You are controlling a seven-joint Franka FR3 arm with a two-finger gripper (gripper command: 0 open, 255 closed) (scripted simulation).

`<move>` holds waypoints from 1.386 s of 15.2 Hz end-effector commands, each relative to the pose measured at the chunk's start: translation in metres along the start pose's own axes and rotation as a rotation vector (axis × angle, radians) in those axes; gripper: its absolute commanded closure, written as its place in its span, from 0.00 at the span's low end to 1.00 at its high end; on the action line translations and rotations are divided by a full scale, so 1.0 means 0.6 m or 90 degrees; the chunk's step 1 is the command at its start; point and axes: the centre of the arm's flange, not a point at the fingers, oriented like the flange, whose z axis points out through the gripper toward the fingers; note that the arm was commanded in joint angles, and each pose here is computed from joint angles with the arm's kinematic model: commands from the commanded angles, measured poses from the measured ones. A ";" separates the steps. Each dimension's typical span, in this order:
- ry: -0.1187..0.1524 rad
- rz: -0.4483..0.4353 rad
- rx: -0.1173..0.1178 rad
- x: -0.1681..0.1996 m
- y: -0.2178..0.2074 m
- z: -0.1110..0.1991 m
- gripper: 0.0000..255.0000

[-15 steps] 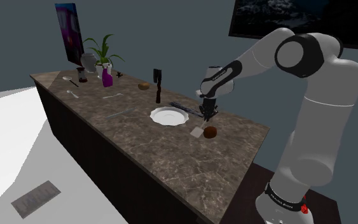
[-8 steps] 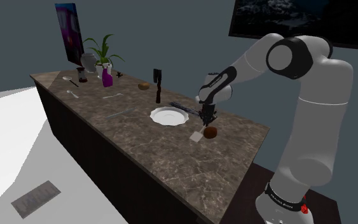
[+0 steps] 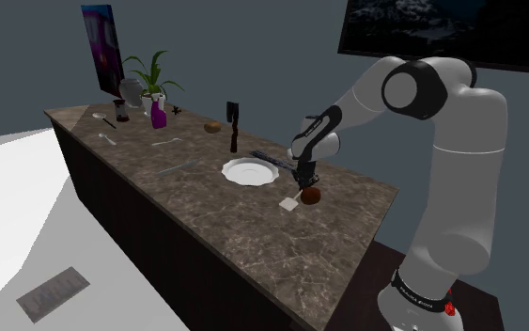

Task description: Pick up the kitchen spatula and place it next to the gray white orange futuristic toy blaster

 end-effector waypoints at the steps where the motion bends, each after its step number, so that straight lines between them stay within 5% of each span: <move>1: 0.001 0.000 0.002 -0.001 -0.001 0.003 1.00; 5: 0.001 0.000 0.002 -0.001 -0.001 0.003 1.00; 6: 0.001 0.000 0.002 -0.001 -0.001 0.002 0.00; 11: 0.001 0.000 0.002 -0.001 -0.001 0.003 0.00; 15: 0.001 0.000 0.002 -0.001 -0.001 -0.080 0.00; 21: 0.001 0.000 0.002 -0.001 -0.001 -0.080 0.00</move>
